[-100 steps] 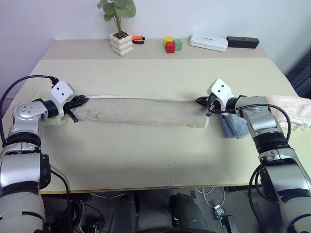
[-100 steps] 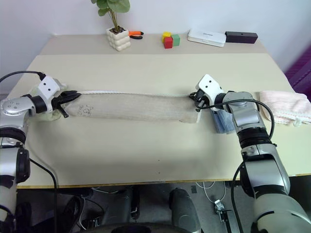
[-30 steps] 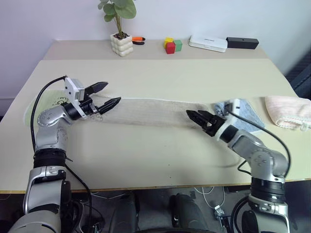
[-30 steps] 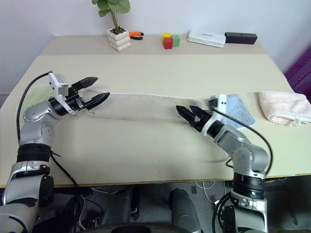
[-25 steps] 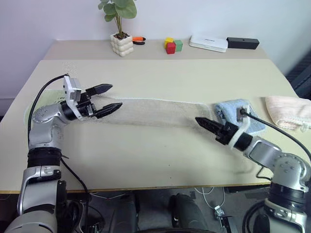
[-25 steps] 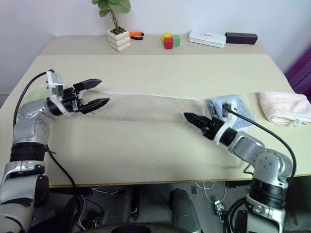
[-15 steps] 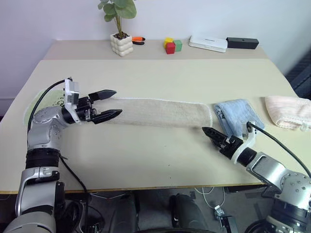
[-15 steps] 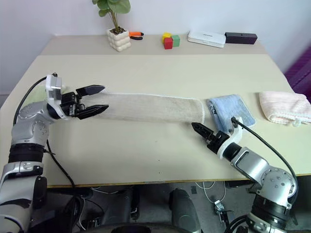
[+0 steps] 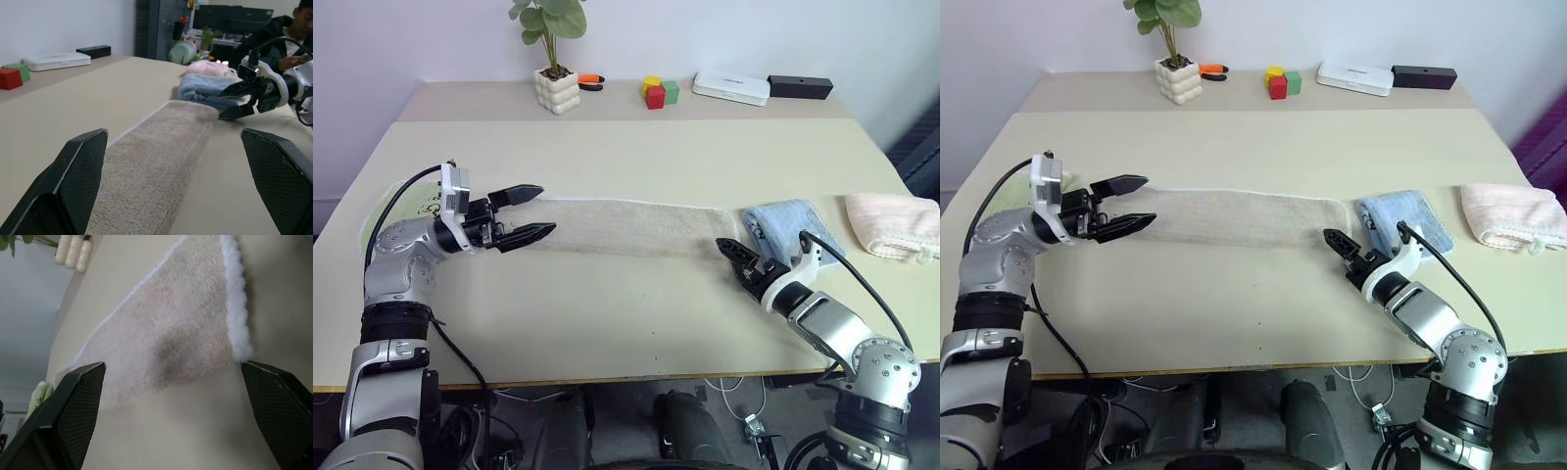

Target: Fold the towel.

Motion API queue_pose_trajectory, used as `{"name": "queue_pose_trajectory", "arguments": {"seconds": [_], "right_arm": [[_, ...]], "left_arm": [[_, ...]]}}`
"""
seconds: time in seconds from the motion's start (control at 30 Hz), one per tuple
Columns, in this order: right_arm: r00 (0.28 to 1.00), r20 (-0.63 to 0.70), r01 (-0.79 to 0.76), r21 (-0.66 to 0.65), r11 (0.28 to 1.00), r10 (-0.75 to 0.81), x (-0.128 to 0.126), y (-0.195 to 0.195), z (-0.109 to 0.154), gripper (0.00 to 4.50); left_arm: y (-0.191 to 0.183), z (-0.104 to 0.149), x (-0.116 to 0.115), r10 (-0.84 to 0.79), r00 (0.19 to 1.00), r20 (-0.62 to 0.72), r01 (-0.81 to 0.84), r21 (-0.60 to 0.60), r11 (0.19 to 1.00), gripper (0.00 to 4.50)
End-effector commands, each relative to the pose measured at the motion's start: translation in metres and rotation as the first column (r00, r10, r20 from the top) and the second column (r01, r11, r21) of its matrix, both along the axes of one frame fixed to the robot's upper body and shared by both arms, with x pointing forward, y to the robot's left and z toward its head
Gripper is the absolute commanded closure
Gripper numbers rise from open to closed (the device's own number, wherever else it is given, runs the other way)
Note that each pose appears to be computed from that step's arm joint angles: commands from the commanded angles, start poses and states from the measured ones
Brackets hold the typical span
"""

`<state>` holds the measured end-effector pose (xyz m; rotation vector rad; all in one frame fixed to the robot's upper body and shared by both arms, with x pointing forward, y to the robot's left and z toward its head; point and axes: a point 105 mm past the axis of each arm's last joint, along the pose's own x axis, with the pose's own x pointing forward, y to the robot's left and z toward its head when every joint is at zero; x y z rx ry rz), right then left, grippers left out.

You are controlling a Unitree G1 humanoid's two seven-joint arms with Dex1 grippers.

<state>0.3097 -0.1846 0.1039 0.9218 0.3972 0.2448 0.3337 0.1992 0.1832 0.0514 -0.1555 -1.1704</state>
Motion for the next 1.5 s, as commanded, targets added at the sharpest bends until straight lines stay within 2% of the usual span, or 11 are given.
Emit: {"name": "queue_pose_trajectory", "arguments": {"seconds": [0.03, 0.07, 0.3, 0.47, 0.5, 0.57, 0.67, 0.8, 0.97, 1.27, 1.5], "right_arm": [[0.998, -0.035, 0.057, -0.001, 0.998, -0.057, 0.010, -0.003, -0.009, 0.53], [0.997, -0.037, 0.066, -0.004, 0.998, -0.066, 0.012, -0.003, -0.010, 0.83], [0.996, -0.010, 0.084, -0.033, 0.996, -0.085, 0.021, -0.005, -0.005, 4.42], [0.997, 0.084, 0.021, -0.223, 0.975, -0.003, 0.024, 0.000, 0.014, 4.47], [0.993, 0.115, 0.000, -0.323, 0.946, 0.039, 0.024, 0.002, 0.019, 4.47], [0.966, 0.197, -0.029, -0.553, 0.832, 0.165, 0.026, 0.007, 0.035, 4.47], [0.941, 0.283, 0.015, -0.579, 0.815, 0.184, 0.035, 0.002, 0.062, 4.47], [0.901, 0.264, -0.034, -0.748, 0.663, 0.345, 0.034, 0.002, 0.066, 4.47], [0.874, 0.269, -0.039, -0.792, 0.609, 0.405, 0.036, 0.003, 0.072, 4.47], [0.889, 0.268, 0.010, -0.821, 0.571, 0.370, 0.042, -0.024, 0.079, 4.47], [0.827, 0.308, -0.025, -0.816, 0.578, 0.470, 0.045, 0.026, 0.088, 4.47]], "left_arm": [[0.004, 0.013, -0.004, 0.021, 0.998, 0.053, -0.020, -0.005, 1.000, 0.00], [0.004, 0.013, -0.004, 0.023, 0.998, 0.052, -0.023, -0.006, 1.000, 0.00], [0.007, 0.011, -0.007, 0.048, 0.998, 0.047, -0.048, -0.001, 0.999, 0.00], [0.008, 0.011, -0.004, 0.067, 0.996, 0.053, -0.067, -0.003, 0.998, 0.00], [0.009, 0.011, -0.003, 0.076, 0.996, 0.054, -0.076, -0.004, 0.997, 0.00], [0.010, 0.010, -0.002, 0.086, 0.995, 0.055, -0.085, -0.009, 0.996, 0.00], [0.010, 0.010, -0.001, 0.090, 0.994, 0.058, -0.089, -0.011, 0.996, 0.00], [0.012, 0.010, 0.000, 0.095, 0.994, 0.062, -0.095, -0.005, 0.995, 0.00], [0.012, 0.009, -0.001, 0.097, 0.993, 0.063, -0.097, 0.003, 0.995, 0.00], [0.014, 0.008, -0.001, 0.108, 0.992, 0.066, -0.109, 0.007, 0.994, 0.00], [0.011, 0.010, -0.001, 0.099, 0.993, 0.060, -0.098, -0.016, 0.995, 0.00]]}}
